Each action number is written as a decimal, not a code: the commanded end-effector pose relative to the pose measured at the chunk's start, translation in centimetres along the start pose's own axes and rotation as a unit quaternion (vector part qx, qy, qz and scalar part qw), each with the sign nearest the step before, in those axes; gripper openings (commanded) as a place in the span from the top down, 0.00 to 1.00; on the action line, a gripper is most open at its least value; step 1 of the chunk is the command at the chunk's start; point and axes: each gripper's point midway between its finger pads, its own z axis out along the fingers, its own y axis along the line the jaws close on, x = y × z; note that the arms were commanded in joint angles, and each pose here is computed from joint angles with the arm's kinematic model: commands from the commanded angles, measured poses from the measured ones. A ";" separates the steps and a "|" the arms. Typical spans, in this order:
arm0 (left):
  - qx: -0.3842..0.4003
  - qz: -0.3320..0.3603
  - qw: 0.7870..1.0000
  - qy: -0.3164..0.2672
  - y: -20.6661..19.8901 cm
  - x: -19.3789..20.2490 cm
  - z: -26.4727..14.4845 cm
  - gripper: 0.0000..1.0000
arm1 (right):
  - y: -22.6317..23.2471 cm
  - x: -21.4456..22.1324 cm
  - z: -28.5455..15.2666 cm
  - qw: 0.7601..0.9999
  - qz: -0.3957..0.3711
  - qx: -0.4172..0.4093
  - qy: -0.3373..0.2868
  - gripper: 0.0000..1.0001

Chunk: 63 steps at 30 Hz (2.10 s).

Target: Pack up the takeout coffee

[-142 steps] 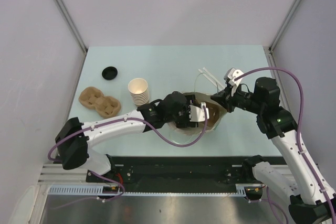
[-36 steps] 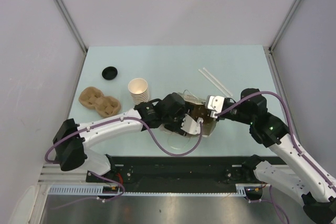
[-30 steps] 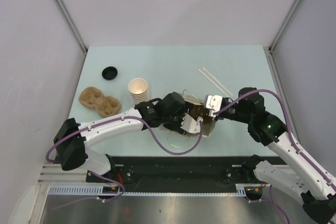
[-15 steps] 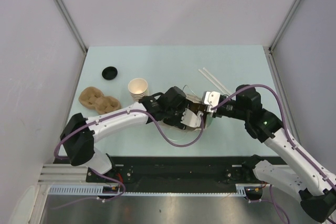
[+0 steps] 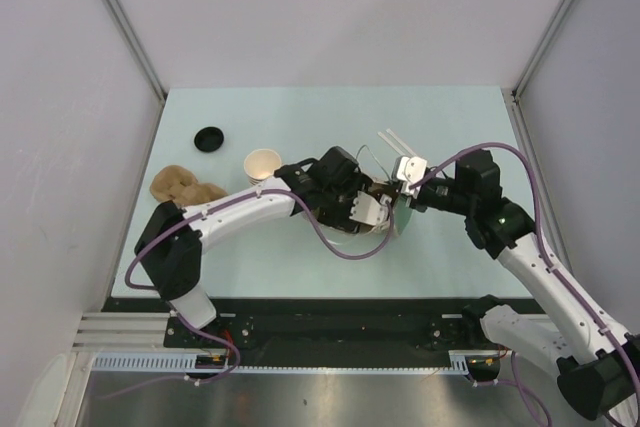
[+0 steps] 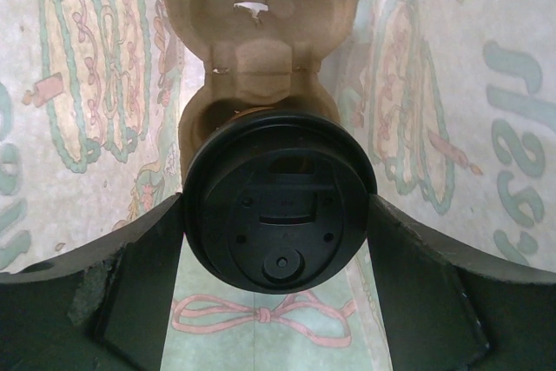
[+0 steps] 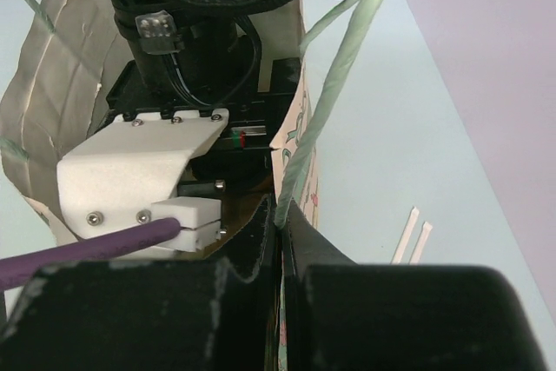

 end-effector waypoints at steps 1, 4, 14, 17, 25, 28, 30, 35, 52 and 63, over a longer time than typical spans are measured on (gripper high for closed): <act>0.023 -0.006 1.000 -0.010 1.3 0.1 0.6 1.00 | -0.3 -1.0 0.3 0.999 0.008 -0.018 -0.035 1.00; 0.044 -0.020 0.999 -0.003 1.6 0.9 1.2 1.00 | -0.8 -0.5 0.6 0.999 0.019 -0.021 -0.038 1.00; 0.102 -0.044 0.994 -0.001 2.2 2.0 3.0 1.00 | -3.7 1.8 1.1 0.998 0.059 -0.002 -0.034 1.00; 0.116 -0.046 0.992 -0.001 2.1 2.4 3.9 1.00 | -4.8 2.5 1.1 0.997 0.065 0.008 -0.031 1.00; 0.144 -0.056 0.988 0.011 2.5 3.0 6.1 1.00 | -6.3 3.8 1.3 0.995 0.091 0.022 -0.026 1.00; 0.154 -0.058 0.986 0.018 2.0 3.6 6.8 1.00 | -6.6 4.2 1.1 0.995 0.093 0.024 -0.023 1.00; 0.162 -0.060 0.985 0.023 1.5 4.1 7.1 1.00 | -6.6 4.4 1.1 0.995 0.096 0.023 -0.021 1.00; 0.176 -0.067 0.981 0.038 0.5 5.5 7.9 1.00 | -6.8 4.9 1.1 0.995 0.098 0.021 -0.019 1.00; 0.091 -0.086 0.992 -0.018 5.4 1.2 2.7 0.43 | -7.5 4.7 1.2 0.994 0.105 0.024 -0.032 1.00; 0.064 -0.105 0.991 -0.057 7.9 -1.8 -0.2 0.26 | -7.1 3.8 1.5 0.992 0.115 0.005 -0.042 1.00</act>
